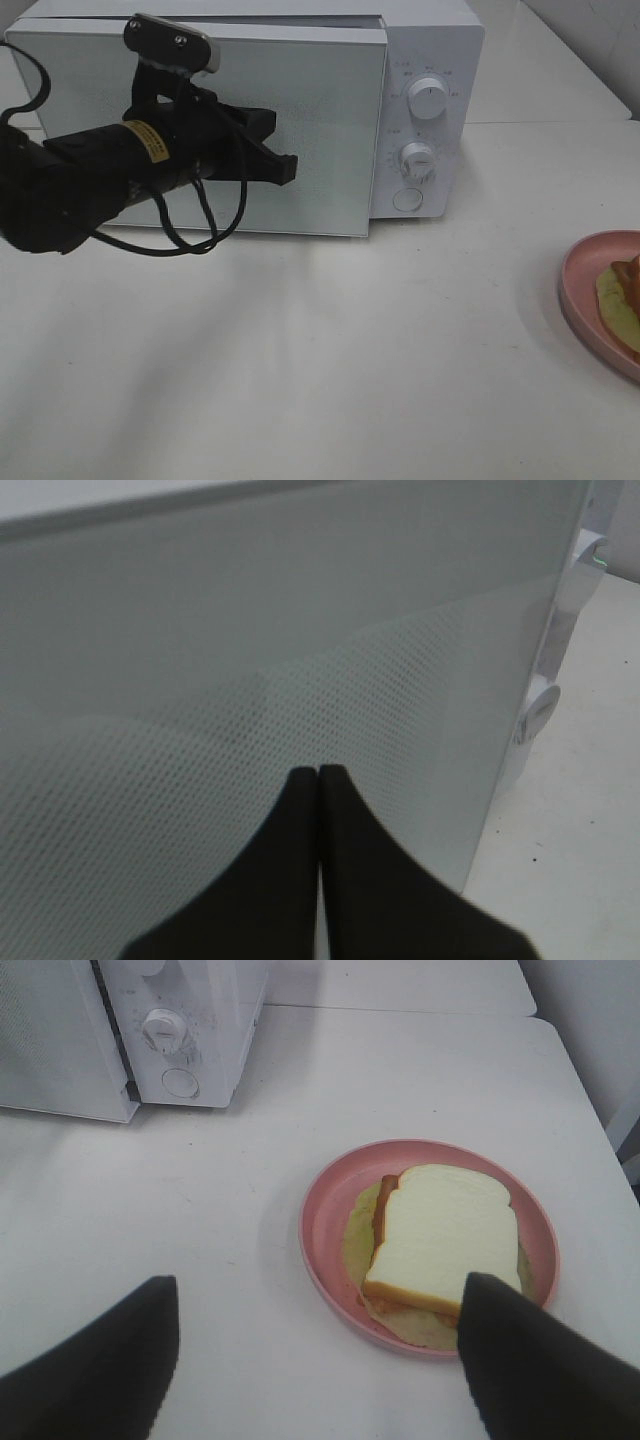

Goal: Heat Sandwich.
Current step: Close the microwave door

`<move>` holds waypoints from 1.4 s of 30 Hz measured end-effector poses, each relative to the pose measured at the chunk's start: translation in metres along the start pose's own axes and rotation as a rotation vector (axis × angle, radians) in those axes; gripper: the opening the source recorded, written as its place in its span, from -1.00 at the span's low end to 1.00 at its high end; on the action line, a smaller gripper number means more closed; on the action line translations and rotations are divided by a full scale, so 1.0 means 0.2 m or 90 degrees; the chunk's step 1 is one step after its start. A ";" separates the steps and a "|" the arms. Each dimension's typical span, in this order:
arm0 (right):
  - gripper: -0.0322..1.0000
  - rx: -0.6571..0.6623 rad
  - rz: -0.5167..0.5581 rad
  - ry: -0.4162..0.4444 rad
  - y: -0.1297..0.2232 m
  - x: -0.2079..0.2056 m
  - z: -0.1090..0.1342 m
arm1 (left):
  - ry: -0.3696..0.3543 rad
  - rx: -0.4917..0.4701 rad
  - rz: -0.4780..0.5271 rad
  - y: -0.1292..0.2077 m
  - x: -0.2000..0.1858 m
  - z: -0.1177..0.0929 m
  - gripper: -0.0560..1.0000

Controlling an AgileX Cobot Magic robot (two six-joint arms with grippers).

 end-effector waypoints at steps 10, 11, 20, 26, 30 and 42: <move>0.51 0.000 0.000 0.000 0.00 0.00 0.00 | 0.015 0.005 0.001 -0.09 0.17 -0.06 -0.89; 0.51 0.000 0.000 0.000 0.00 0.00 0.00 | 0.019 0.007 0.008 -0.09 0.19 -0.07 -0.89; 0.51 0.000 0.000 0.000 0.00 0.00 0.00 | 0.027 0.019 0.030 -0.11 0.30 -0.11 -0.89; 0.51 0.000 0.000 0.000 0.00 0.00 0.00 | 0.024 0.030 0.045 -0.09 0.34 -0.13 -0.89; 0.51 0.000 0.000 0.000 0.00 0.00 0.00 | 0.017 0.026 0.063 -0.08 0.38 -0.12 -0.89; 0.51 0.000 0.000 0.000 0.00 0.00 0.00 | 0.019 0.025 0.070 -0.08 0.39 -0.13 -0.89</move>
Point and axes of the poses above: a point on each arm's last joint axis where the gripper is mounted, x pointing out along that axis toward the gripper, z along the wrist's bending axis when the last joint is at zero, y = z × x, the point moved 7 cm from there along x, pointing out along that axis toward the gripper, and after that the axes turned 4 degrees about x, right-handed, at the moved point
